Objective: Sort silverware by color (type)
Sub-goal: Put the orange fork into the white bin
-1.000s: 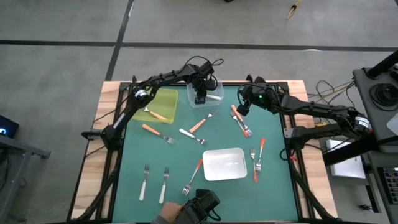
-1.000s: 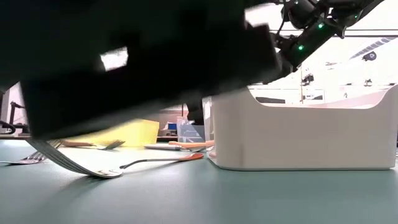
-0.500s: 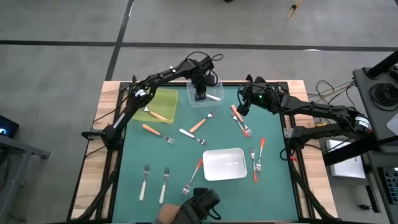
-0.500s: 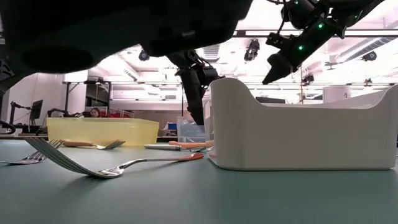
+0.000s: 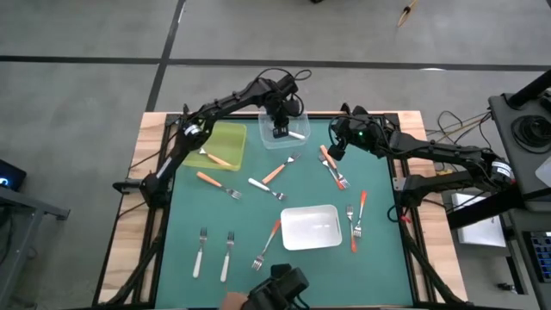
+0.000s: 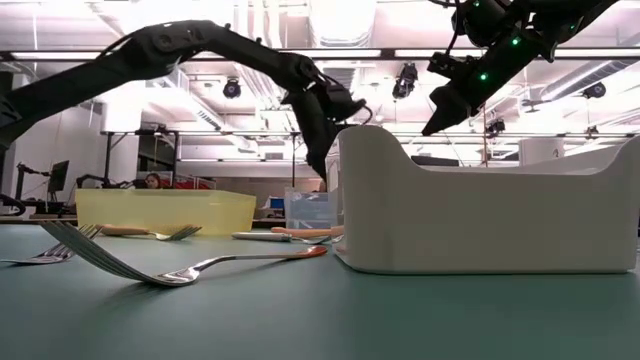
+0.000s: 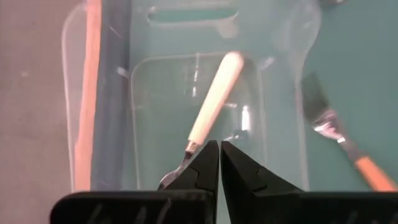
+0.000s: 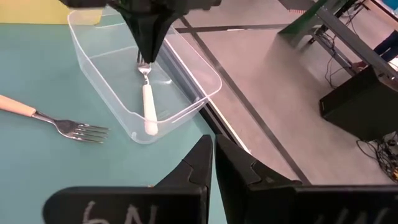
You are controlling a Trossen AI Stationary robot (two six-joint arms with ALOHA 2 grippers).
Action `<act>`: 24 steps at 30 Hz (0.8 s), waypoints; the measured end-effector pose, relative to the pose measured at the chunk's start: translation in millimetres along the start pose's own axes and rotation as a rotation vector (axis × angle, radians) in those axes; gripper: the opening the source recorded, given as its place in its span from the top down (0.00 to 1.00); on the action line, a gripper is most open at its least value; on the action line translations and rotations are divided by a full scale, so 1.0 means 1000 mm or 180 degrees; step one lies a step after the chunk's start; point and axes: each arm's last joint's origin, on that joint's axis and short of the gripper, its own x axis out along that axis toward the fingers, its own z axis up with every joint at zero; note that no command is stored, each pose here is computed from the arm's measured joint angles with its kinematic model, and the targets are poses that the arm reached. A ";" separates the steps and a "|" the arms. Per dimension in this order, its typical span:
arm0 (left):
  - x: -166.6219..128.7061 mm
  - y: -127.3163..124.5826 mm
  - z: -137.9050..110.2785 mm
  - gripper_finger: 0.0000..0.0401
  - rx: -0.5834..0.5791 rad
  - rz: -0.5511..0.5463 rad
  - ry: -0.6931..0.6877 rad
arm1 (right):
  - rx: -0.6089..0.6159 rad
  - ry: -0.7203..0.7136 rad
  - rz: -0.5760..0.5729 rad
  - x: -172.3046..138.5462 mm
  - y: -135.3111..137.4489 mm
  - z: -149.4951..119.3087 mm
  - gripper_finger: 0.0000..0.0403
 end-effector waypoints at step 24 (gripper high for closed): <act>-0.072 -0.056 -0.019 1.00 -0.0398 -0.0382 -0.0510 | 0.0050 0.0088 0.0023 0.000 0.001 -0.003 0.97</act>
